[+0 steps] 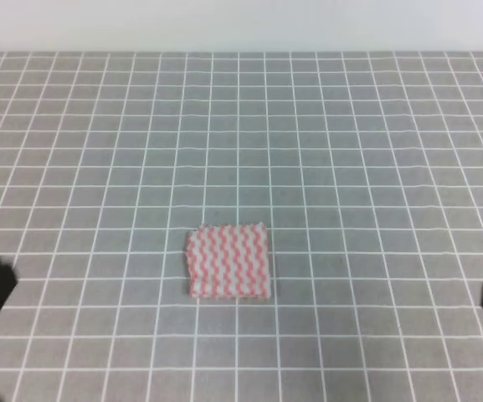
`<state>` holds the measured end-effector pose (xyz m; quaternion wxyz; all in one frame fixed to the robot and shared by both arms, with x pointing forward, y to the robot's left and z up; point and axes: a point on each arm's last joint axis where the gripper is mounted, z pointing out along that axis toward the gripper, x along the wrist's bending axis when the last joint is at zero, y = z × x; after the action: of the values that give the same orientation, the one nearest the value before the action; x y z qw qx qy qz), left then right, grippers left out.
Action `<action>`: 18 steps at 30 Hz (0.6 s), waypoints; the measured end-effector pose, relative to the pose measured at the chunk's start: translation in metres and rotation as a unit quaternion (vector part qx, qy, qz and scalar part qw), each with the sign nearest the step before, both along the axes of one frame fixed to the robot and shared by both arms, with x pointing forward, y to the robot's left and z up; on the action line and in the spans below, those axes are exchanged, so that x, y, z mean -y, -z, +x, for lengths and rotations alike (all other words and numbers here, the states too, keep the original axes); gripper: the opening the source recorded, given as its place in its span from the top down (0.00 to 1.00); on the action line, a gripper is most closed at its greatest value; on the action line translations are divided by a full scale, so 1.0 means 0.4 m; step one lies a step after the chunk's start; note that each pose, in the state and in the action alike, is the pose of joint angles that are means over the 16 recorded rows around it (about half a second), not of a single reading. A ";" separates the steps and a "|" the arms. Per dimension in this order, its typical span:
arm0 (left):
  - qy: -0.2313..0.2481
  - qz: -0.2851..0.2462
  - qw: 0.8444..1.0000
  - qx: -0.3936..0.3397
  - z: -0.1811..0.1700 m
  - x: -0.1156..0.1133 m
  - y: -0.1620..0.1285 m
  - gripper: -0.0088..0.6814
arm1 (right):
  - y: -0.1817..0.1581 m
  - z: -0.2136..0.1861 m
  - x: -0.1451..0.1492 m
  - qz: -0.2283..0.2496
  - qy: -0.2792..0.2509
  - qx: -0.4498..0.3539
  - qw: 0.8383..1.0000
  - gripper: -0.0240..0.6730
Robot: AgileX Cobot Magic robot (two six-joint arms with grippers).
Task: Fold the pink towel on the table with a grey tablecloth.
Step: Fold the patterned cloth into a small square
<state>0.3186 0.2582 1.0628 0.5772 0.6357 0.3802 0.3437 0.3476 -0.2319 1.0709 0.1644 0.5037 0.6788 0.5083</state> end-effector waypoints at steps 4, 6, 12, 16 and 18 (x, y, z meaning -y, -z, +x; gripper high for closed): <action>-0.012 -0.015 0.999 0.037 -0.043 -0.023 0.050 0.99 | 0.023 -0.033 0.024 0.013 0.016 0.052 0.998 0.99; -0.021 -0.020 0.998 0.053 -0.055 -0.032 0.079 0.99 | 0.036 -0.043 0.034 0.017 0.025 0.078 0.996 0.99; -0.042 -0.028 0.996 0.078 -0.069 -0.048 0.154 0.99 | 0.073 -0.057 0.054 0.014 0.045 0.139 0.989 0.99; -0.052 -0.027 0.995 0.081 -0.068 -0.053 0.190 0.99 | 0.091 -0.058 0.060 0.007 0.053 0.162 0.985 0.99; -0.055 -0.025 0.995 0.079 -0.067 -0.054 0.202 0.99 | 0.098 -0.057 0.062 0.001 0.054 0.167 0.985 0.99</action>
<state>0.2917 0.2796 0.9821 0.6016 0.5699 0.3762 0.4145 0.3247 -0.2566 1.0318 0.3019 0.4482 0.6130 0.5763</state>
